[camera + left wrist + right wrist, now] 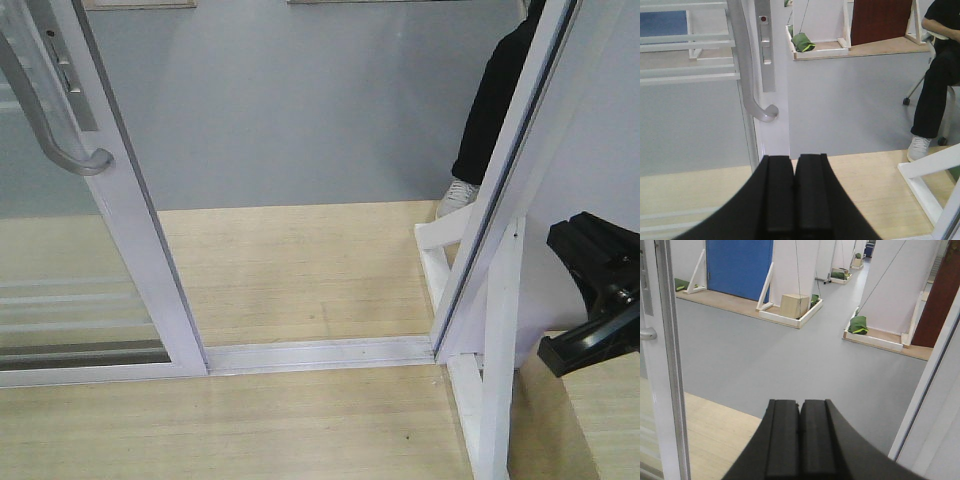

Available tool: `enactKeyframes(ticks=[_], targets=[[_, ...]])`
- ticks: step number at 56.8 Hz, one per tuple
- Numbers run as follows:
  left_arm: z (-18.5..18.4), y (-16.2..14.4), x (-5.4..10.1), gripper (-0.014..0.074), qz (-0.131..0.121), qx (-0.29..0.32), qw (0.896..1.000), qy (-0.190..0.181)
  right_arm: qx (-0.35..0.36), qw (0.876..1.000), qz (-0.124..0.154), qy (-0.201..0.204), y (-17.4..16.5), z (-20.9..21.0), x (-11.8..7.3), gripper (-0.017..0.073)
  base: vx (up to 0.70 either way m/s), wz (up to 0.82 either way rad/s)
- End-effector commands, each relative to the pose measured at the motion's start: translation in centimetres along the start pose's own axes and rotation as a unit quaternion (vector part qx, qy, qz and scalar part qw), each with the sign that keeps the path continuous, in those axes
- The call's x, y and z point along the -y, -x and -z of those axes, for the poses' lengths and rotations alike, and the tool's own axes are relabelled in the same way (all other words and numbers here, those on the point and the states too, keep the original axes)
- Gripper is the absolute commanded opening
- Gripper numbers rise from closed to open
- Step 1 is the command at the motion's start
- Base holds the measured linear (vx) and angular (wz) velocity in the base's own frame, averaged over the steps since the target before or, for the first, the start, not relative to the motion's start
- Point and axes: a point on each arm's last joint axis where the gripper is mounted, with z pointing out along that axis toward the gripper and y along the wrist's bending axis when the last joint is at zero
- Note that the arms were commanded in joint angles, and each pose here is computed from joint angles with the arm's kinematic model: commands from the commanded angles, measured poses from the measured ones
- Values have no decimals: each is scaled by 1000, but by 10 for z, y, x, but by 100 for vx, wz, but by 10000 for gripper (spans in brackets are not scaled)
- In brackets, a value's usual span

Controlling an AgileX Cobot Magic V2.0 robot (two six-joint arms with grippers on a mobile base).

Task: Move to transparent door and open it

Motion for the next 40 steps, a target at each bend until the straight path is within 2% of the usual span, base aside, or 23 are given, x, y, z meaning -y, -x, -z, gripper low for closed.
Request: enactKeyframes(ticks=[1,13,34,40], targets=[[2,13,0,-6,10,33,999,0,60,998,4,-8,19,1,3,-6,0,0],[2,8,1,-6,9,8,1000,-8,57,998,4,-8,18,1,3,-6,0,0],[2,8,1,-6,8,8,1000,-8,57,998,4,-8,18,1,3,-6,0,0],[3,10,0,-6,-4,20,1000,-2,57,998,4,-8,18,1,3,-6,0,0]])
